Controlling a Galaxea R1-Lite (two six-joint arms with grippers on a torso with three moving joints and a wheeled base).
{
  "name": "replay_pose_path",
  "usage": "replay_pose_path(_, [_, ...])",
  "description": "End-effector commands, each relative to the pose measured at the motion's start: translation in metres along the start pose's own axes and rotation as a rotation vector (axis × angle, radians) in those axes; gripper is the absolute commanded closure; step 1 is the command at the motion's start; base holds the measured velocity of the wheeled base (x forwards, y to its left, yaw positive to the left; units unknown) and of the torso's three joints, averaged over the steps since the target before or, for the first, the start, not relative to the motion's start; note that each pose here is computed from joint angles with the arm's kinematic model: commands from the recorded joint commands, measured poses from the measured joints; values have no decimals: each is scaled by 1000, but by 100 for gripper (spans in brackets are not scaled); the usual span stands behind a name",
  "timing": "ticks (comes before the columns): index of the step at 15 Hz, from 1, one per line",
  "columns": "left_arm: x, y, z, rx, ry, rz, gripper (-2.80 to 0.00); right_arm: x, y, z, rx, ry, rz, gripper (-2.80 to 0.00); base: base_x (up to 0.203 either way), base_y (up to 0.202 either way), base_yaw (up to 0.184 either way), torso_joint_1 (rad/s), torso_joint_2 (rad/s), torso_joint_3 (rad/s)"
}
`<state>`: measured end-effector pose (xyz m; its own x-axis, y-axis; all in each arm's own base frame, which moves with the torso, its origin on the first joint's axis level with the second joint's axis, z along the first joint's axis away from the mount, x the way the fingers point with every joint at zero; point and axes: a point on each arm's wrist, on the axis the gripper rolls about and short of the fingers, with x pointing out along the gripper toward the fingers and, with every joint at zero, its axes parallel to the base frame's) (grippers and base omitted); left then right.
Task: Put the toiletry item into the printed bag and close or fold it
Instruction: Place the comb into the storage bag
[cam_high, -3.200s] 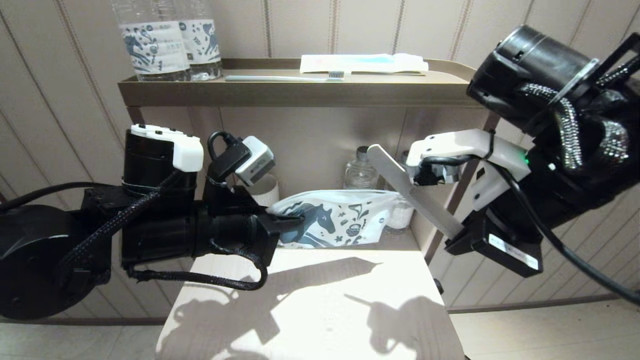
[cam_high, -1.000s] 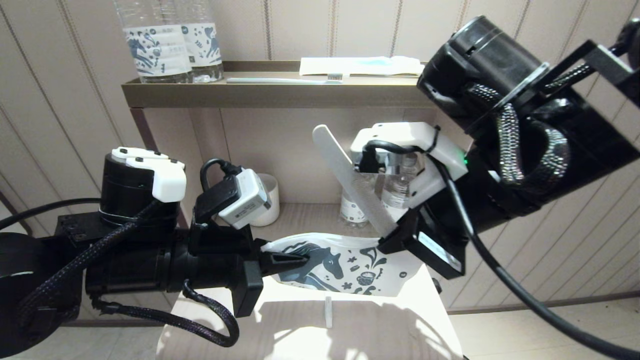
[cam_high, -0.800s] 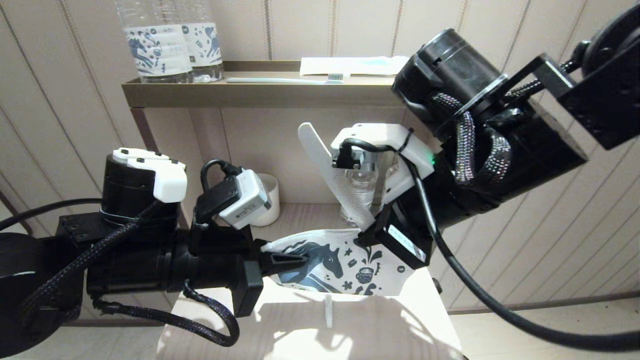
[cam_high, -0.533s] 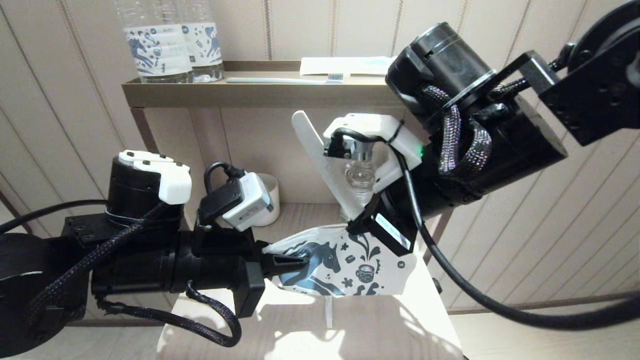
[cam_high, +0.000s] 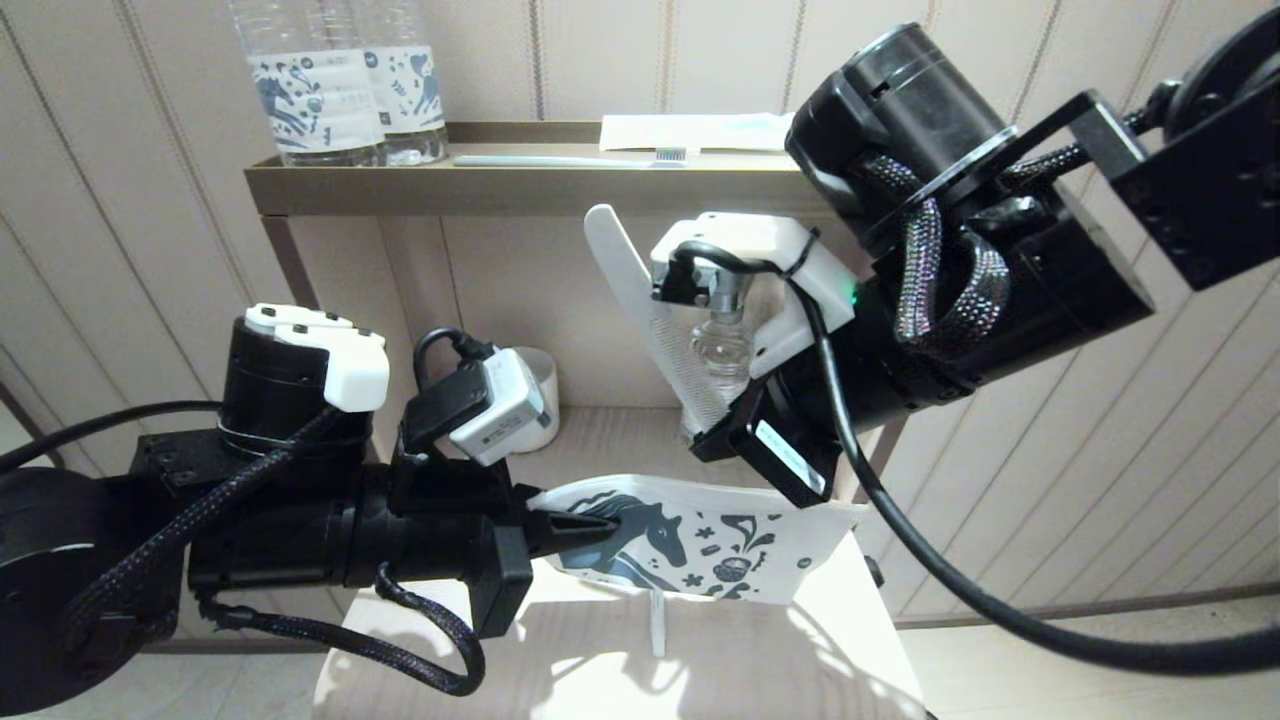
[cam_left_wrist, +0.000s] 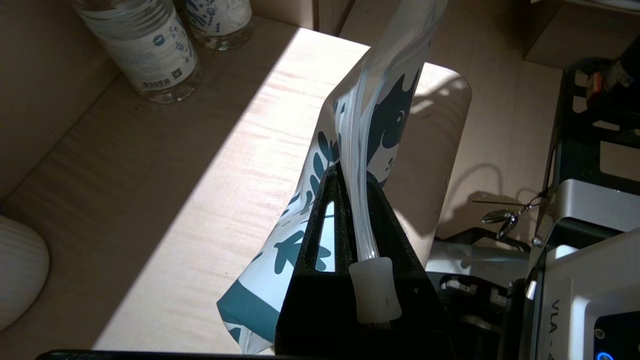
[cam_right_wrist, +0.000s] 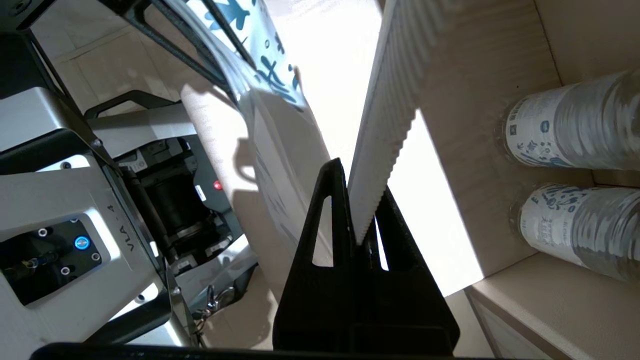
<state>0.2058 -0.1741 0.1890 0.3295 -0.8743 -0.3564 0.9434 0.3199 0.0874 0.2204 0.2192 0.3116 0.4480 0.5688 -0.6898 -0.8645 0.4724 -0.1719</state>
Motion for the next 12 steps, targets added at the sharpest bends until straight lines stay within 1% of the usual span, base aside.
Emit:
replay_pose_path(1, [3, 1, -1, -1, 4, -3, 0, -5, 3, -2, -5, 0, 5, 0, 0, 0, 0, 0, 0, 0])
replay_pose_path(6, [4, 2, -2, -4, 8, -4, 0, -19, 9, -8, -11, -5, 13, 0, 0, 0, 0, 0, 0, 0])
replay_pose_path(12, [4, 2, -1, -2, 6, -2, 0, -12, 20, -17, -24, 44, 55, 0, 0, 0, 0, 0, 0, 0])
